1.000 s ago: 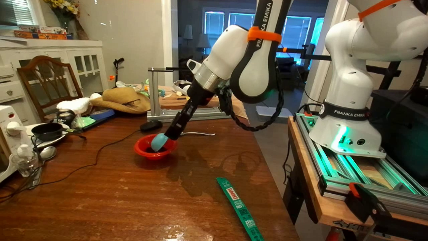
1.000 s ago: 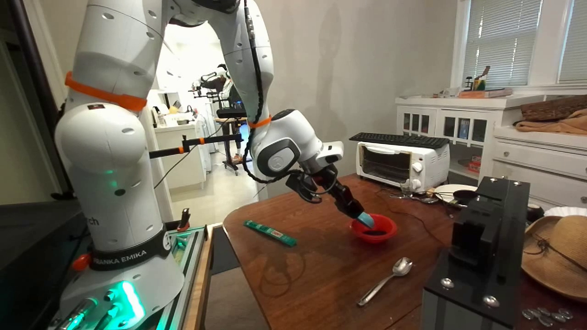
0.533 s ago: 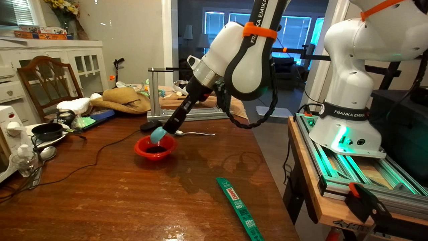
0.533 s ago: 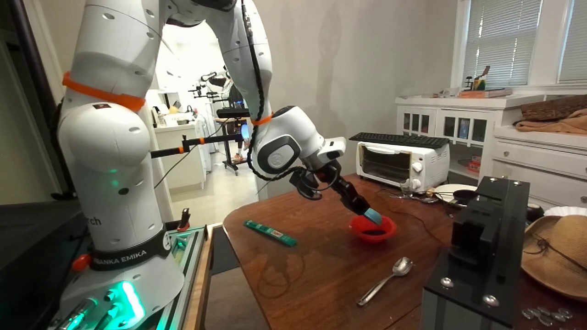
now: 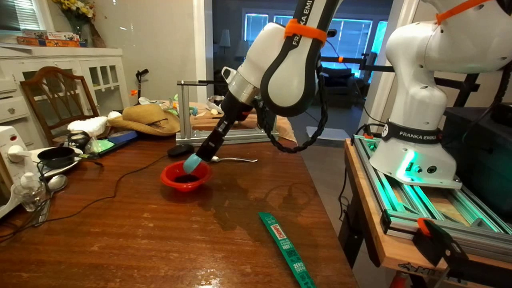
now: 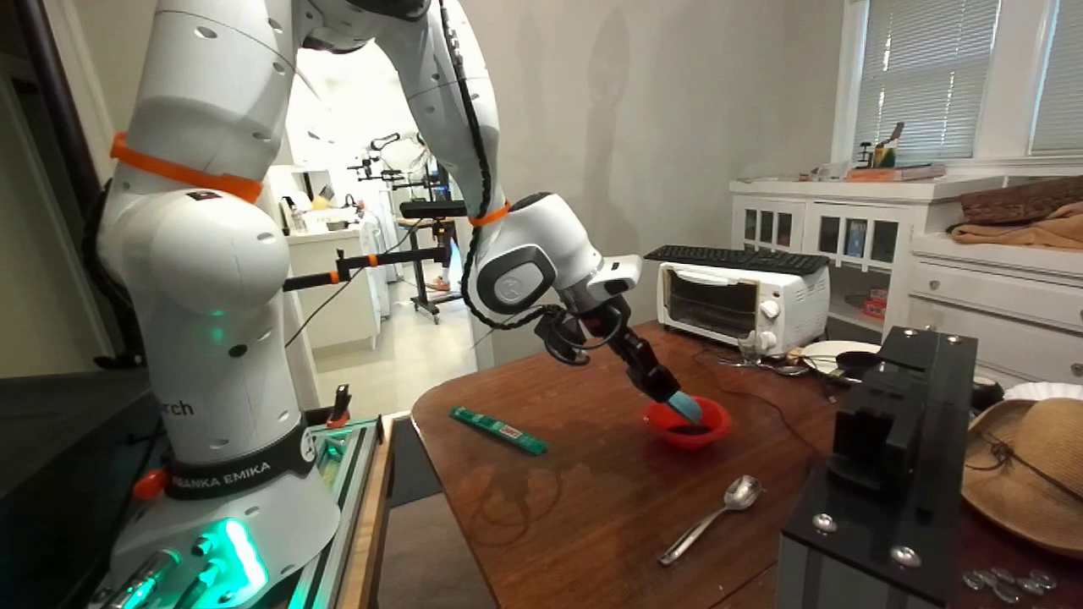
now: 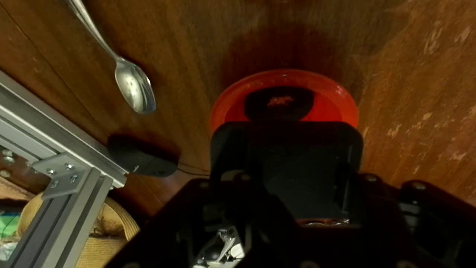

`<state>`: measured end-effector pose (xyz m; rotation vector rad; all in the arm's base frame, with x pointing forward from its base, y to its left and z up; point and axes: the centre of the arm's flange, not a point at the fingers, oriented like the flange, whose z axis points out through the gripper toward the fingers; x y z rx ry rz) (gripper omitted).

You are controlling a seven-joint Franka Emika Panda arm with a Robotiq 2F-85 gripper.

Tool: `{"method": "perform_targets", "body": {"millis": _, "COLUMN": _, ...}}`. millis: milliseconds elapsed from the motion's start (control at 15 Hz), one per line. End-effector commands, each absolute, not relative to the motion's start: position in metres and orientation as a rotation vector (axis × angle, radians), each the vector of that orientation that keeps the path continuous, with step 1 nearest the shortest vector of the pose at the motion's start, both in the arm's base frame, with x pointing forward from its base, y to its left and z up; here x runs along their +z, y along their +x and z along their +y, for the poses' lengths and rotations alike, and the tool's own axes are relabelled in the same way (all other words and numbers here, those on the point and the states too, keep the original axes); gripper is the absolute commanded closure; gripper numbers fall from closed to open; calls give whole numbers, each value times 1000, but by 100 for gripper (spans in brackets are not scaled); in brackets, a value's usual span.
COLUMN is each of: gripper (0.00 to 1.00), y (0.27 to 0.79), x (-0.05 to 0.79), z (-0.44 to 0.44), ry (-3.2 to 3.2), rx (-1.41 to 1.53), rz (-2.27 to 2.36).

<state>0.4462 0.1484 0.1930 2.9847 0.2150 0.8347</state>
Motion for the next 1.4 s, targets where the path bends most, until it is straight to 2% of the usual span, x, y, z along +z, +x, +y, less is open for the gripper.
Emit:
{"method": "perform_targets", "body": {"millis": 0, "gripper": 77, "y": 443, "x": 212, "z": 165, "ry": 2907, "rx": 1013, "rz": 267}}
{"method": "perform_targets", "body": {"millis": 67, "gripper": 77, "y": 451, "x": 208, "z": 167, "ry": 2998, "rx": 841, "rz": 202}}
{"method": "perform_targets", "body": {"millis": 267, "gripper": 77, "y": 439, "x": 217, "z": 175, "ry": 2820, "rx": 1113, "rz": 264}}
{"method": "perform_targets", "body": {"millis": 400, "gripper": 77, "y": 451, "x": 215, "z": 167, "ry": 2980, "rx": 857, "rz": 186}}
{"method": "perform_targets", "body": {"millis": 533, "gripper": 77, "y": 440, "x": 221, "z": 170, "ry": 2843, "rx": 1085, "rz": 188}}
{"method": "perform_targets", "body": {"millis": 667, "gripper": 77, "y": 454, "x": 215, "z": 166, "ry": 2962, "rx": 821, "rz": 100}}
{"method": "perform_targets", "body": {"millis": 867, "gripper": 77, "y": 442, "x": 220, "z": 166, "ry": 2847, "rx": 1054, "rz": 110}}
{"method": "perform_targets", "body": {"millis": 1000, "gripper": 77, "y": 452, "x": 218, "z": 163, "ry": 2952, "rx": 830, "rz": 33}}
{"method": "perform_targets", "body": {"millis": 1333, "gripper": 77, "y": 454, "x": 219, "z": 162, "ry": 3056, "rx": 726, "rz": 90}}
